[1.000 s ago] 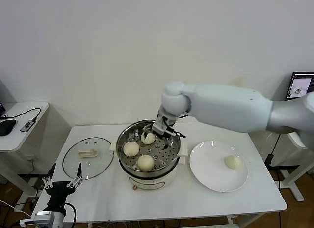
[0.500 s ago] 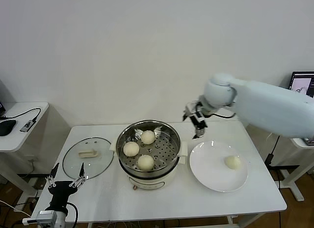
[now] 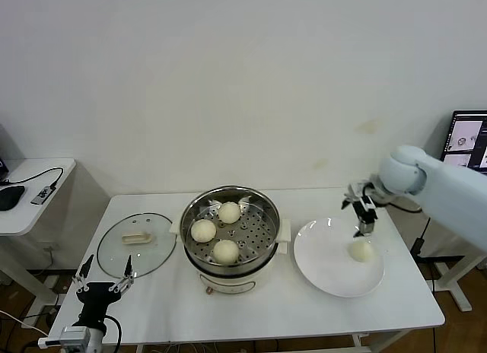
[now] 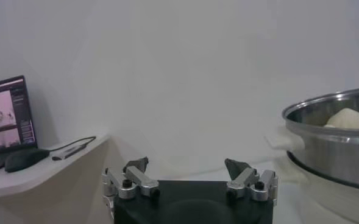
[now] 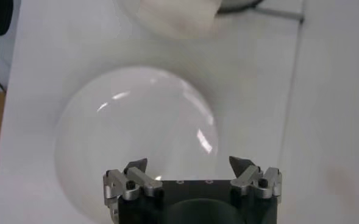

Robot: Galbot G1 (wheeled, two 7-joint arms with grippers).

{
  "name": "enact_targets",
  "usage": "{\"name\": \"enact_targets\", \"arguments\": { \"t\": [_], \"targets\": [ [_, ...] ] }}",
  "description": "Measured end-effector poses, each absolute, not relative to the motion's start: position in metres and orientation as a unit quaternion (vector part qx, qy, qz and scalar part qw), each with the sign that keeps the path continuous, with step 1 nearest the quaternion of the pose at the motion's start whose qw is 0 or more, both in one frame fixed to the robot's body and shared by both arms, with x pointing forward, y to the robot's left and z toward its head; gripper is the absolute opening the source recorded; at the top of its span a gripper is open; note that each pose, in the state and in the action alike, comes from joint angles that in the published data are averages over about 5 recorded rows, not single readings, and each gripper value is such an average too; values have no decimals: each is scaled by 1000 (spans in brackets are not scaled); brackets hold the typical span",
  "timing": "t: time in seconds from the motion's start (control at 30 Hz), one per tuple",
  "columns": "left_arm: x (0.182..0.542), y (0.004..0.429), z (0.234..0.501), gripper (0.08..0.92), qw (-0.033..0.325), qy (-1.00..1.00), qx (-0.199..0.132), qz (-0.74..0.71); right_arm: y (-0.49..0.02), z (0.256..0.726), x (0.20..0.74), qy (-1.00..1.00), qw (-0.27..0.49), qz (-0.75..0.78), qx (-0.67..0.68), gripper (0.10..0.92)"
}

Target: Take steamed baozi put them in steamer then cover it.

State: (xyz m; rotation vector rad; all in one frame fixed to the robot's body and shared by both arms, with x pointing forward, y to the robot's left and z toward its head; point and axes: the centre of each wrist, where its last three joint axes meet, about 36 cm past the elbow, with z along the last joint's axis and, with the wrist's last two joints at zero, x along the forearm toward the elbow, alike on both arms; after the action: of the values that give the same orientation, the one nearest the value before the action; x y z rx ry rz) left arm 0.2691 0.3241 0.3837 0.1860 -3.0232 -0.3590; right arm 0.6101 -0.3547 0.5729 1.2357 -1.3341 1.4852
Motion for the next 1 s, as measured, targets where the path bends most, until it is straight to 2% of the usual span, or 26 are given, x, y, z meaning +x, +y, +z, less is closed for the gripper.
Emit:
{"name": "enact_targets", "arguments": {
  "t": [0.47,1.0],
  "targets": [
    [270,328,380,823,51,-989,67,-119,-384,505,610,-524,424,572,467,823],
    [270,329,375,823,56,-989,71,-117,-380,469,626,-525,443,571,449,805]
  ]
}}
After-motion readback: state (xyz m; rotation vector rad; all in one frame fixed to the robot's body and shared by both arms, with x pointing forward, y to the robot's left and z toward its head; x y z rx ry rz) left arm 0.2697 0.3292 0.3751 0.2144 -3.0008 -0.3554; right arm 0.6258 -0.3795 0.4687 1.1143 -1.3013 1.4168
